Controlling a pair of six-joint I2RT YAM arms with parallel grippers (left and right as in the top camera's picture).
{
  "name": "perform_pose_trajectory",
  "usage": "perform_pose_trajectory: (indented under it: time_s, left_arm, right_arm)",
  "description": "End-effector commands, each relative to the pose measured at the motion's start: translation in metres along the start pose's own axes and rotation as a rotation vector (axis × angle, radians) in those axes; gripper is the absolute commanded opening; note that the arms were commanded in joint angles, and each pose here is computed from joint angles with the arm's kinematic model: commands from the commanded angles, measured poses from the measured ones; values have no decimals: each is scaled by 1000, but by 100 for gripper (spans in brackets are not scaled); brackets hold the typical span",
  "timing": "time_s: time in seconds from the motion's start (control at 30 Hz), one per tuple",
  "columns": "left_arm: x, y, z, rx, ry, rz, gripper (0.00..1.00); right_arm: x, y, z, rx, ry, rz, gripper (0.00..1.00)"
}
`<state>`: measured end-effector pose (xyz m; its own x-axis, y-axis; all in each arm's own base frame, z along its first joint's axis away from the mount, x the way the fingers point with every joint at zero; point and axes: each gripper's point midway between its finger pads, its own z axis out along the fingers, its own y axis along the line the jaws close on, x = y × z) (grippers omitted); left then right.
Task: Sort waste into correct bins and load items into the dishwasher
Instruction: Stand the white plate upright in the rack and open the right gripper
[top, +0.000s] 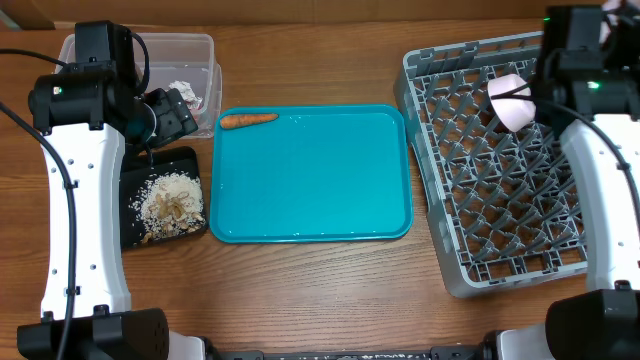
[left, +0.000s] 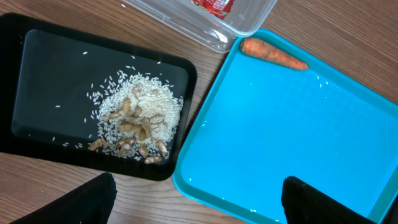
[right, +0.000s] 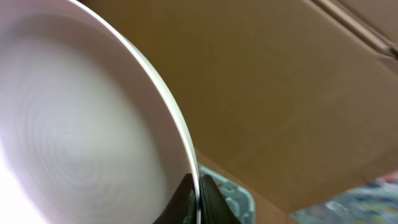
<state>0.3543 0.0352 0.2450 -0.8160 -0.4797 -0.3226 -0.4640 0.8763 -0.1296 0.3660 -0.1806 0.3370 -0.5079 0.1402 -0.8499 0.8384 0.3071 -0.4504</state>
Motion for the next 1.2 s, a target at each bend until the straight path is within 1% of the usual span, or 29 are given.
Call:
perform_pose_trajectory:
  time_s: [0.0, 0.2, 0.47, 0.77, 0.97, 1.17]
  left_arm:
    - [-3, -3, -6, 16, -19, -3, 87]
    - [-3, -3, -6, 16, -19, -3, 87]
    - [-3, -4, -6, 20, -17, -3, 87]
    - [-3, -4, -6, 22, -16, -3, 88]
    - [-3, -4, -6, 22, -16, -3, 88]
    - [-2, -4, -6, 20, -13, -3, 88]
  right_arm:
    - [-2, -21, 10, 88, -4, 21, 4]
    - [7, -8, 11, 76, 13, -40, 4]
    - [23, 18, -35, -20, -5, -62, 4]
    - [30, 47, -77, -134, -53, -121, 4]
    - [58, 66, -89, -167, -64, -216, 4]
    - [86, 73, -83, -121, -94, -274, 4]
